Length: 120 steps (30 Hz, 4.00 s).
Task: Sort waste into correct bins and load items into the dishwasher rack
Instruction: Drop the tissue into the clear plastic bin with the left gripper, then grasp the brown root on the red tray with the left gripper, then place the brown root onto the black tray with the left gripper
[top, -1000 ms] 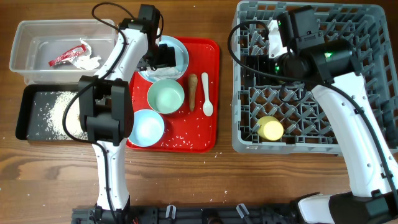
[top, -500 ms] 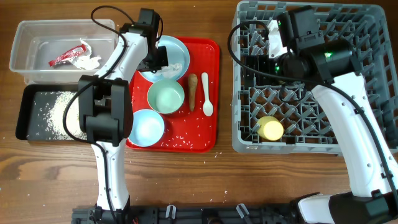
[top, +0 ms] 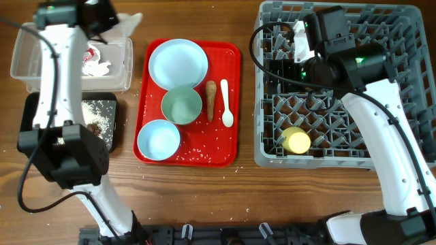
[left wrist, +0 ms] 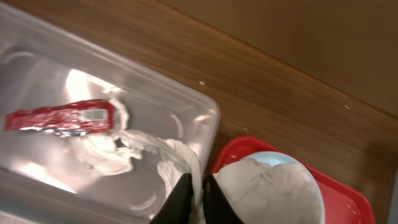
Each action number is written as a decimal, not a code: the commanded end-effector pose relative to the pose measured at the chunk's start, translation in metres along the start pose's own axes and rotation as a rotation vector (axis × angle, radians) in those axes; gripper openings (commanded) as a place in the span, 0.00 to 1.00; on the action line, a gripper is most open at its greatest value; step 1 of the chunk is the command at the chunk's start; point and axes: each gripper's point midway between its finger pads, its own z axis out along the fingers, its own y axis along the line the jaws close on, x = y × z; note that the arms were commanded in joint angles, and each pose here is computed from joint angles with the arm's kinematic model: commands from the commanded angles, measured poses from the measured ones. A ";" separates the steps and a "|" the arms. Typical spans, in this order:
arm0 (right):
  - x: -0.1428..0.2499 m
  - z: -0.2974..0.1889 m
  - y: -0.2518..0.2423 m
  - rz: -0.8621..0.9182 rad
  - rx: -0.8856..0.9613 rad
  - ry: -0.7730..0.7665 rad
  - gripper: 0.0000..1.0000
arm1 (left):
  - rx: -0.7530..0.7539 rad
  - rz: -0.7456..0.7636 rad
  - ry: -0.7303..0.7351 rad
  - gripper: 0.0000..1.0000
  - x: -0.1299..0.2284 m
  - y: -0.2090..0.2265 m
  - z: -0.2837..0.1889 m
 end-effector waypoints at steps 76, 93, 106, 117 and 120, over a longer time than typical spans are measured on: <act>0.005 0.008 -0.013 0.092 0.072 0.033 1.00 | 0.129 0.576 0.294 0.14 0.313 -0.162 0.077; -0.002 0.009 -0.011 0.090 0.065 0.004 1.00 | -0.225 -0.342 0.071 0.04 0.124 0.062 -0.064; -0.004 0.010 -0.009 0.092 0.051 0.001 1.00 | -0.585 -1.053 0.154 0.23 0.207 0.217 0.028; -0.016 0.009 0.021 0.071 -0.111 -0.036 1.00 | -0.392 -0.780 0.159 0.68 0.164 0.194 0.017; -0.024 0.008 0.049 0.023 -0.191 -0.072 1.00 | -0.113 -0.589 0.156 0.66 0.133 0.145 -0.009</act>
